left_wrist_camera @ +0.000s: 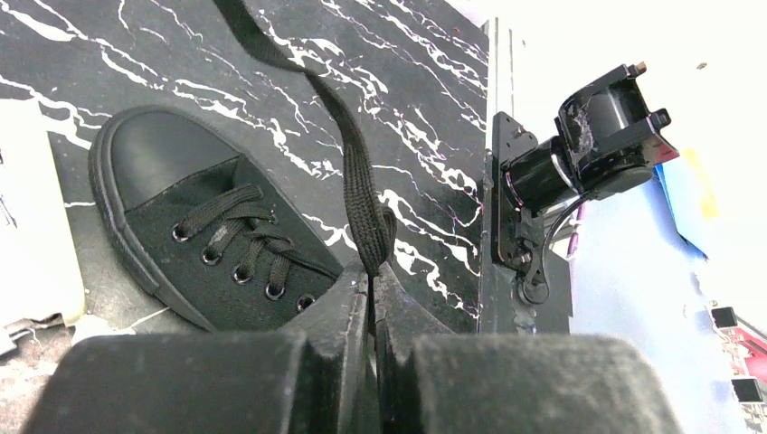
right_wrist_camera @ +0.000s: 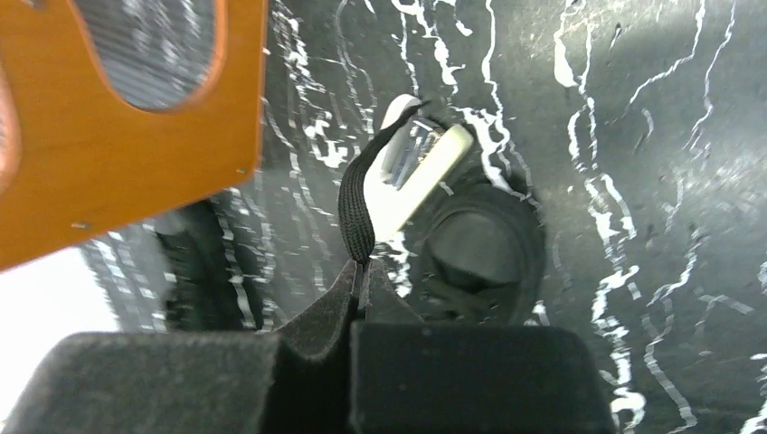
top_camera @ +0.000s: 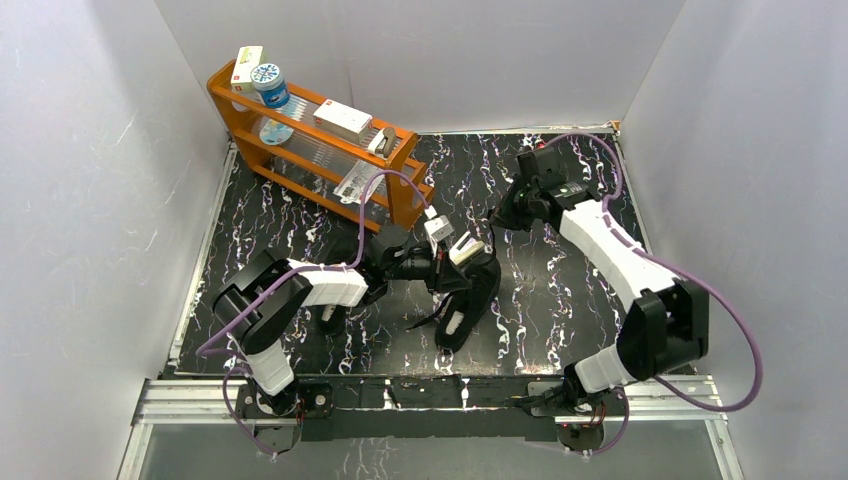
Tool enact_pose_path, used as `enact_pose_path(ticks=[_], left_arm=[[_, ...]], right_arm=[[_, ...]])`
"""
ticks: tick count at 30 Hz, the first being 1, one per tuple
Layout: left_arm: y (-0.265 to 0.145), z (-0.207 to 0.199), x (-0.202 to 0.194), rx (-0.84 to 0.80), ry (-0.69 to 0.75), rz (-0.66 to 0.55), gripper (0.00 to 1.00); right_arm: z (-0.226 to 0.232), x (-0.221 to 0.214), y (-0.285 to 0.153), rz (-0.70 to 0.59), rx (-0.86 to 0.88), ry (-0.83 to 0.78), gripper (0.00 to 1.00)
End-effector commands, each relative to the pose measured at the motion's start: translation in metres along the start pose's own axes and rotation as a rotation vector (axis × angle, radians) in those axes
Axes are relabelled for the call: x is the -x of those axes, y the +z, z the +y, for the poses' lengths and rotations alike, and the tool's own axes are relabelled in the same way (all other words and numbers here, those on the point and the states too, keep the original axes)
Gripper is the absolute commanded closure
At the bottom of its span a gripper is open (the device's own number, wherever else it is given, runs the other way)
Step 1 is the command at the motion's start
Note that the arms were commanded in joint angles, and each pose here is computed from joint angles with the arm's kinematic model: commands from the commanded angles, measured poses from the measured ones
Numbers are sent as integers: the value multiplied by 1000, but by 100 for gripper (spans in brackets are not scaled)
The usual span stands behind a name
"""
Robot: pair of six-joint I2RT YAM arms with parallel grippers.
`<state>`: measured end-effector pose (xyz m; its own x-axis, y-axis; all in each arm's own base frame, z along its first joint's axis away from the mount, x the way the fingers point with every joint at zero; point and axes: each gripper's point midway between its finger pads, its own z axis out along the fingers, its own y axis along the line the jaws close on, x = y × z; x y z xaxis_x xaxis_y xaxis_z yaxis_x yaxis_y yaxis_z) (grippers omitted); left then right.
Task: Tie the shoes
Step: Cross the shoelace with the shoelace.
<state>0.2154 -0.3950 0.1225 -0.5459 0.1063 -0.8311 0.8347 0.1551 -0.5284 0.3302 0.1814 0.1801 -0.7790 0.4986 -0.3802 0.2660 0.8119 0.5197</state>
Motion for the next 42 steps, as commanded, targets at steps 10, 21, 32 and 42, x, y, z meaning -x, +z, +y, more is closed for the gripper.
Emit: enact_pose_path(ticks=[10,21,32,42], left_arm=[[-8,-18,16,-39,48,-38,100],[-12,-17,8,-29,57,-25,100],[-14,-16,10,-10,60,-32,100],[-10,-14,19,-23,69,-42,100]], right_arm=[[-32,-75,13,358,50,-313,100],[-105,-47,-21,581,-241,-539,28],[-26,-92,-39,527,302,-570,38],[-12,-115,-31,495,503,-562,34]])
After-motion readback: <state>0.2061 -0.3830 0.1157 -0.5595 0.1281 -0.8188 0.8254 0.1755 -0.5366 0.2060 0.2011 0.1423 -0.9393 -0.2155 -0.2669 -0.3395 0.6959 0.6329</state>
